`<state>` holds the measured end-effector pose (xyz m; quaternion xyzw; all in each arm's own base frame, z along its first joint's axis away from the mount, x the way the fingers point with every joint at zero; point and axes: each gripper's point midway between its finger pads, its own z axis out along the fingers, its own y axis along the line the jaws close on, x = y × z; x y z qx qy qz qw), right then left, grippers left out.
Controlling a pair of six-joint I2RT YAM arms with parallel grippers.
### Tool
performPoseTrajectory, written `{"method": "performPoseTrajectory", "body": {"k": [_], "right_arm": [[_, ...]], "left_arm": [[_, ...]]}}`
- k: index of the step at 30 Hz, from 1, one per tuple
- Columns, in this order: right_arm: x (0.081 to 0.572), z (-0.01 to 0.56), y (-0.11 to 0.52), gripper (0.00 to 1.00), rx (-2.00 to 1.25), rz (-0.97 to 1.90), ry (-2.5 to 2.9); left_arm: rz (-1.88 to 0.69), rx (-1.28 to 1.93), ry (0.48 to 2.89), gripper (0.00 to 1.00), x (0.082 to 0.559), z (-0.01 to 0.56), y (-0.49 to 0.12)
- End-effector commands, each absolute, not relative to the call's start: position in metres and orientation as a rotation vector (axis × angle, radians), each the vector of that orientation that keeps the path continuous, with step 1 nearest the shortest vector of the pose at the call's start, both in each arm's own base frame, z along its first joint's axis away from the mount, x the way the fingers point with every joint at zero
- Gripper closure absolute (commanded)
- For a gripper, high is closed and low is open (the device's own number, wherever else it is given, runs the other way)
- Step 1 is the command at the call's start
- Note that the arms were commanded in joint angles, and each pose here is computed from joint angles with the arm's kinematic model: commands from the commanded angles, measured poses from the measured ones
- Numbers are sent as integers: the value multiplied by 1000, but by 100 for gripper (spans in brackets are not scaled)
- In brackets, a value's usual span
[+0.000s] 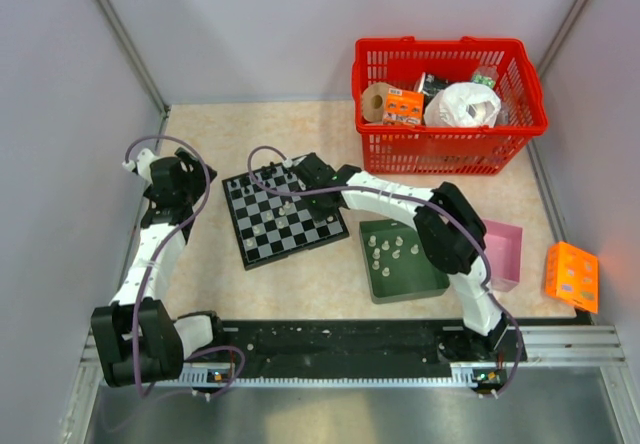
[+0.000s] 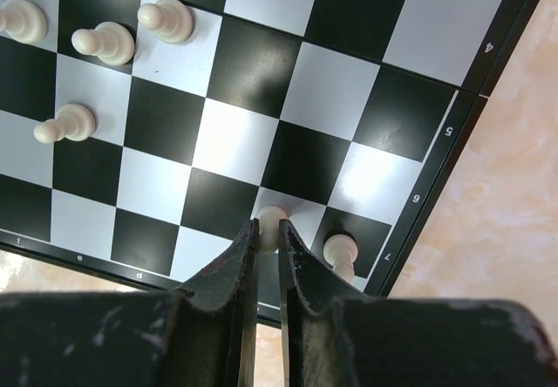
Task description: Set up the chess pieces on the board
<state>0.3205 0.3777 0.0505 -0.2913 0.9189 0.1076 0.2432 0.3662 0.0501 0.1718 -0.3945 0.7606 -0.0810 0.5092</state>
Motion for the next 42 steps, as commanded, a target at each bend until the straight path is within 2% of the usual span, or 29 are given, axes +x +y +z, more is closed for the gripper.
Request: {"method": "performPoseTrajectory", "body": {"k": [1, 5, 13, 19, 24, 26, 35, 42], "right_arm": [[316, 62, 366, 90, -802, 269, 2506], [318, 64, 369, 86, -808, 282, 2498], [342, 110, 389, 66, -780, 366, 2386], [372, 153, 398, 66, -732, 420, 2286], [414, 164, 401, 74, -638, 379, 2242], [434, 163, 401, 78, -591, 367, 2229], [515, 137, 405, 92, -470, 336, 2160], [553, 119, 401, 95, -404, 356, 2106]], "left_arm": [[-215, -915, 1801, 1, 377, 185, 52], [-208, -909, 1809, 1, 378, 184, 52], [-193, -917, 1845, 1, 382, 171, 55], [-181, -950, 1856, 2, 384, 162, 60], [-196, -982, 1890, 7, 387, 146, 62], [-211, -988, 1892, 13, 389, 141, 61], [-252, -1029, 1924, 54, 393, 119, 63], [-229, -1049, 1955, 84, 396, 105, 70]]}}
